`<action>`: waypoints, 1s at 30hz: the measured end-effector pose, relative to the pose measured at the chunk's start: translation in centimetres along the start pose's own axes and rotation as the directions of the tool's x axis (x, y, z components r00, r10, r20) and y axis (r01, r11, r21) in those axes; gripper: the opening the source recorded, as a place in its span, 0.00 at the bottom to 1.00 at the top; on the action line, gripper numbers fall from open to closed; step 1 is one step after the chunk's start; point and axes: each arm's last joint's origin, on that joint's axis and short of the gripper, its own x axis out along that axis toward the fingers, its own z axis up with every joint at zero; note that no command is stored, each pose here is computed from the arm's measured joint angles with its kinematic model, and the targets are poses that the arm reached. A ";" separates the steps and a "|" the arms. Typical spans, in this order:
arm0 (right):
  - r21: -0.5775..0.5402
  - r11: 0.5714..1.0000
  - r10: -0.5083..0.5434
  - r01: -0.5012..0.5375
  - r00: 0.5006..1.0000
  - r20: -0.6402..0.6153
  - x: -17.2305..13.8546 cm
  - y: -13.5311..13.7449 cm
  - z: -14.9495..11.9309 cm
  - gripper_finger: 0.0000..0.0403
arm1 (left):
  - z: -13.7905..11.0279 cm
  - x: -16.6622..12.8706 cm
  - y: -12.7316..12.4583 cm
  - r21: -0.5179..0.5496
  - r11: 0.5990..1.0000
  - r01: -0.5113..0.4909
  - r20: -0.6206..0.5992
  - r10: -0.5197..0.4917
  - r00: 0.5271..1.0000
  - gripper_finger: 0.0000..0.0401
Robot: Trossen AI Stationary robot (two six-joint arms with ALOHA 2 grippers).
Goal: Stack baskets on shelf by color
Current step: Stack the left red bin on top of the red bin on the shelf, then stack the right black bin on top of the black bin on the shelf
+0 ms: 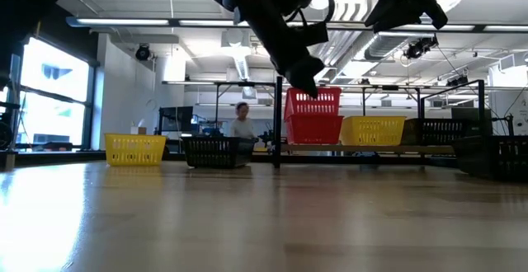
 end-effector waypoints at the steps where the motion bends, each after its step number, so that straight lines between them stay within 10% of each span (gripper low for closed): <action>1: -0.001 1.000 -0.001 0.001 1.000 0.000 0.0 0.0 0.0 0.23 | -0.1 0.1 -0.1 0.001 1.000 -0.001 -0.002 0.001 1.000 0.26; 19: -0.011 1.000 -0.007 0.007 1.000 -0.007 0.0 -0.1 -0.1 0.23 | 0.5 -0.3 -0.2 -0.008 1.000 -0.009 0.036 0.009 0.999 0.20; 30: -0.007 0.997 0.078 -0.079 0.994 -0.079 0.0 0.2 -0.3 0.23 | 2.7 -9.5 3.5 -0.146 0.989 0.018 0.155 0.005 0.988 0.20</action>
